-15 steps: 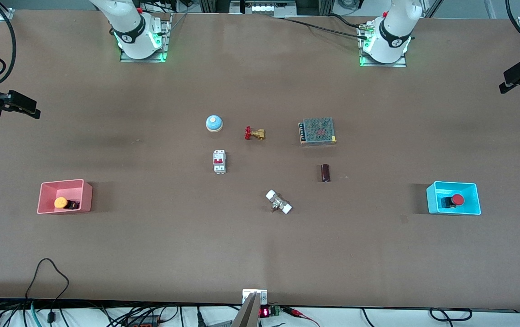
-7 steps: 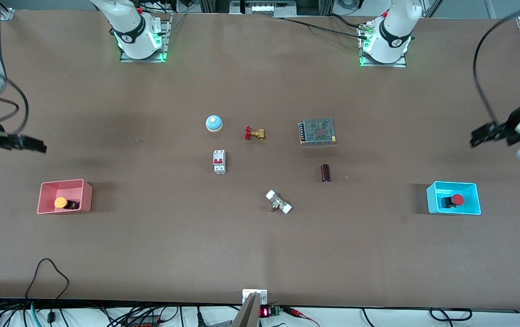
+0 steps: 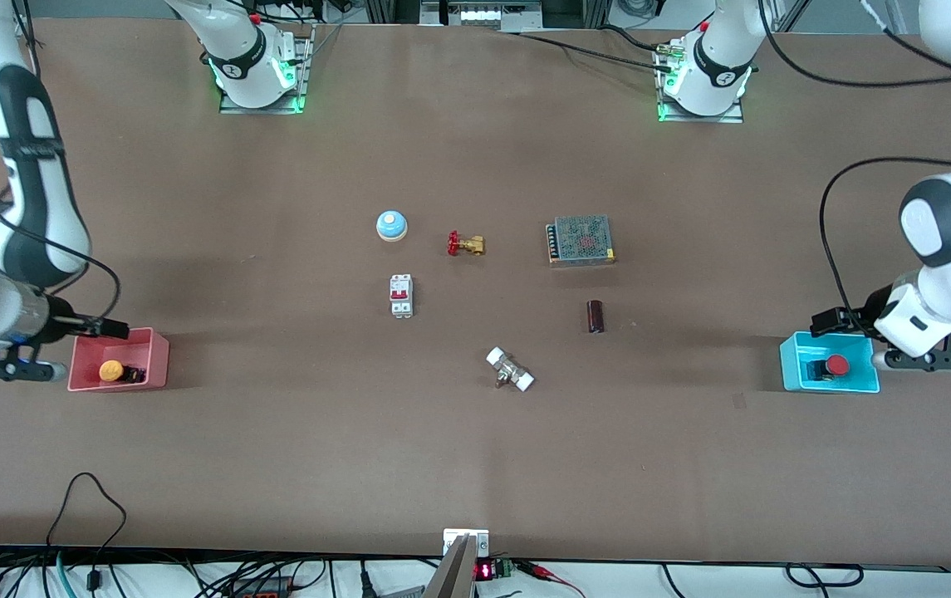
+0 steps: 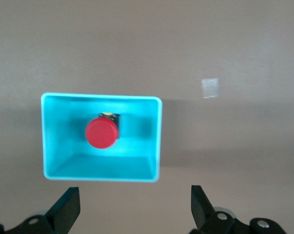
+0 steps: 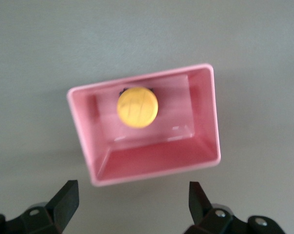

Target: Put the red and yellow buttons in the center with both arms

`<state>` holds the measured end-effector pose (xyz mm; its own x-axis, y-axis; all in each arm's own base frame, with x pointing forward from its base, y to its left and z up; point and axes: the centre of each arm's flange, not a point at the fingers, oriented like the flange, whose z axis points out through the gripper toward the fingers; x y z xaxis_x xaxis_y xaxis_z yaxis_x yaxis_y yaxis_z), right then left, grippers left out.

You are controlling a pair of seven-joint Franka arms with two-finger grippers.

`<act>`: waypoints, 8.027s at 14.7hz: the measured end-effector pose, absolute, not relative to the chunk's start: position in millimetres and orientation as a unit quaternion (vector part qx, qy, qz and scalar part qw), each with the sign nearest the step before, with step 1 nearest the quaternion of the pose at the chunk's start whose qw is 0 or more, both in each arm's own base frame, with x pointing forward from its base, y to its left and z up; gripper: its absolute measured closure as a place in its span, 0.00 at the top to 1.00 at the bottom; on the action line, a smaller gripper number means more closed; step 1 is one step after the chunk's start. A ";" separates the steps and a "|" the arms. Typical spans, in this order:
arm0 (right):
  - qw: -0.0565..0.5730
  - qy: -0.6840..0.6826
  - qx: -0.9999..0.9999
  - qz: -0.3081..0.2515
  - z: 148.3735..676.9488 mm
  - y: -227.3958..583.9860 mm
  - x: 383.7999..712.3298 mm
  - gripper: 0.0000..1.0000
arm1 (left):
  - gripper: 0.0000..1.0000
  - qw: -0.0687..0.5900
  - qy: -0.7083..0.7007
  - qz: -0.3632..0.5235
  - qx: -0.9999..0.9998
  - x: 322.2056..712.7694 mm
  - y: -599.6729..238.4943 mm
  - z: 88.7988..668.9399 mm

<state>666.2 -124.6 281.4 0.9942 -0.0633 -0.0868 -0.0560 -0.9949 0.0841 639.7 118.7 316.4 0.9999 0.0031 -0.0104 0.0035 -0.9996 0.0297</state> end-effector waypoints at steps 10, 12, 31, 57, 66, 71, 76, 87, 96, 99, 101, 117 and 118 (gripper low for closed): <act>0.052 -0.014 0.998 -0.019 249.0 -127.1 685.1 1.00 | 1.00 0.000 -0.020 0.003 1.000 673.1 142.2 255.9; 0.052 -0.012 0.998 -0.016 240.5 -127.1 686.1 1.00 | 1.00 -0.001 -0.021 0.001 1.000 672.5 144.6 246.7; 0.055 -0.008 0.998 -0.003 224.7 -128.4 699.9 0.63 | 1.00 0.023 -0.011 0.014 1.000 667.7 157.1 206.5; 0.004 0.058 0.998 -0.039 344.5 26.4 693.2 0.36 | 0.34 0.050 0.021 0.008 0.999 679.3 7.0 333.9; 0.010 0.033 0.998 -0.052 282.9 192.3 661.5 0.36 | 0.34 0.011 0.064 0.022 0.998 585.2 -168.7 259.2; 0.013 0.036 0.997 -0.064 238.3 202.3 653.4 0.36 | 0.34 0.007 0.069 0.029 0.997 575.4 -181.6 246.0; 0.011 0.034 0.998 -0.055 225.0 224.4 647.0 0.36 | 0.34 0.003 0.065 0.031 0.997 573.2 -186.2 211.0; 0.005 0.010 0.999 -0.030 245.5 224.8 654.1 0.99 | 0.34 0.005 0.055 0.031 0.998 570.1 -198.9 205.3; 0.000 -0.019 1.000 0.017 430.2 189.2 648.3 1.00 | 0.65 0.008 0.055 0.033 0.998 570.3 -205.5 207.6; -0.001 -0.036 0.999 0.025 484.1 163.4 636.6 1.00 | 0.91 0.009 0.056 0.035 0.998 571.9 -205.3 209.1; 0.001 -0.045 0.999 0.022 507.7 149.1 629.3 1.00 | 1.00 0.011 0.059 0.038 0.997 577.6 -203.8 215.4; 0.013 -0.044 0.999 -0.011 598.1 -53.5 589.3 1.00 | 1.00 0.027 0.021 -0.048 0.998 649.4 -1.1 455.3; 0.013 -0.042 0.999 -0.013 595.7 -50.6 588.9 1.00 | 1.00 0.027 0.022 -0.048 0.998 645.6 1.3 465.0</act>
<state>588.9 -50.6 595.7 0.9962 -0.0837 -0.0255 -0.0830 -0.9962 0.0266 645.6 1.3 465.0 0.9945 0.0408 -0.0965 0.0461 -0.9975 0.0528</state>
